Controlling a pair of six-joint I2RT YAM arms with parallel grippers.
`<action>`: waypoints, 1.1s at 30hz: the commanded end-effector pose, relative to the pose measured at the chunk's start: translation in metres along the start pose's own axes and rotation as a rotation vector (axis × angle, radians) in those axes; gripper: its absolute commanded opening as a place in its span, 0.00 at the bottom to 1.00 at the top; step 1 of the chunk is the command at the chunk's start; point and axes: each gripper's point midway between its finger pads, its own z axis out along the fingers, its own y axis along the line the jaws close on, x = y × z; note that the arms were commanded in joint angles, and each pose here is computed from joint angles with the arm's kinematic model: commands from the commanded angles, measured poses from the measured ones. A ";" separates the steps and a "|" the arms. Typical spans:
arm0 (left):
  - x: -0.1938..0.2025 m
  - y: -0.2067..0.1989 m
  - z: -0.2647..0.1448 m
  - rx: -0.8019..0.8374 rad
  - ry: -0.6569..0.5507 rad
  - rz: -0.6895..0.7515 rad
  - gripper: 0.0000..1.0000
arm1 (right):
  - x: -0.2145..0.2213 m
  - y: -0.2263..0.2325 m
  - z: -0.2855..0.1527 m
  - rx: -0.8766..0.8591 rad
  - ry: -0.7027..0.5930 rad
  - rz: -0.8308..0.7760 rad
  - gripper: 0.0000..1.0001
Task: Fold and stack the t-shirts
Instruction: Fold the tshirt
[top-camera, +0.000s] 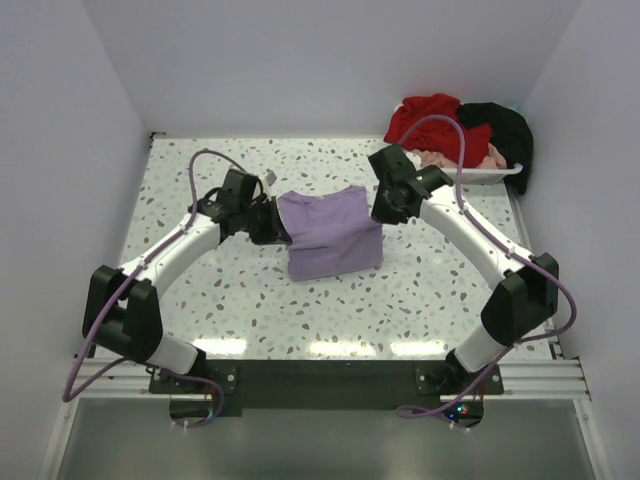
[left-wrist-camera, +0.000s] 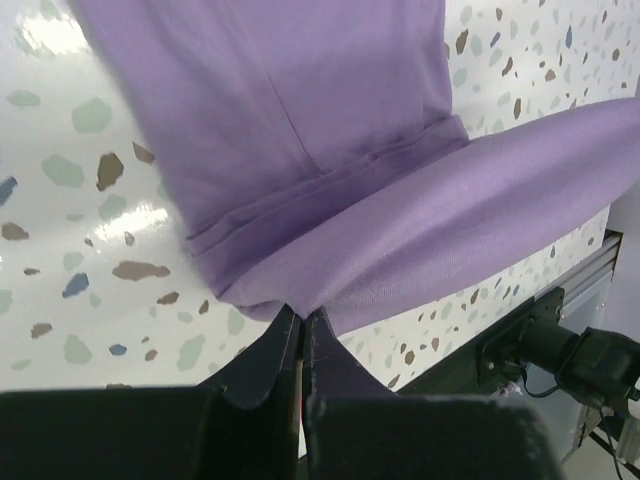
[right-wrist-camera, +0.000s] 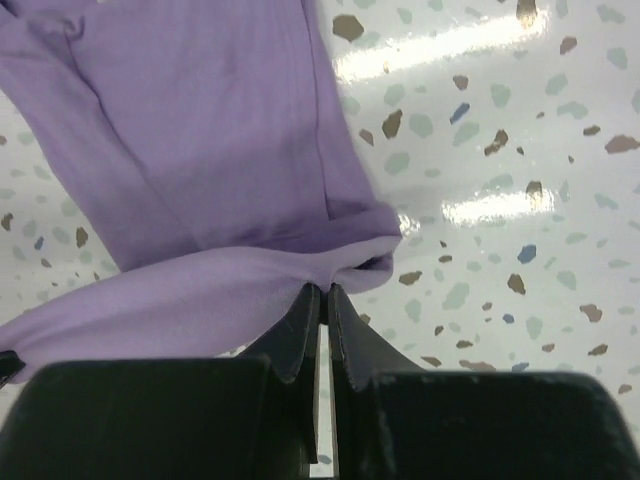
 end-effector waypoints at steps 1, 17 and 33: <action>-0.045 -0.014 -0.005 0.059 -0.087 0.062 0.00 | -0.039 0.014 -0.001 -0.041 -0.077 -0.008 0.00; -0.102 0.009 0.038 0.049 -0.083 0.008 0.00 | -0.100 0.043 0.060 -0.049 -0.071 -0.019 0.00; -0.143 0.039 0.068 0.018 -0.120 -0.074 0.00 | -0.126 0.060 0.114 -0.096 -0.042 -0.020 0.00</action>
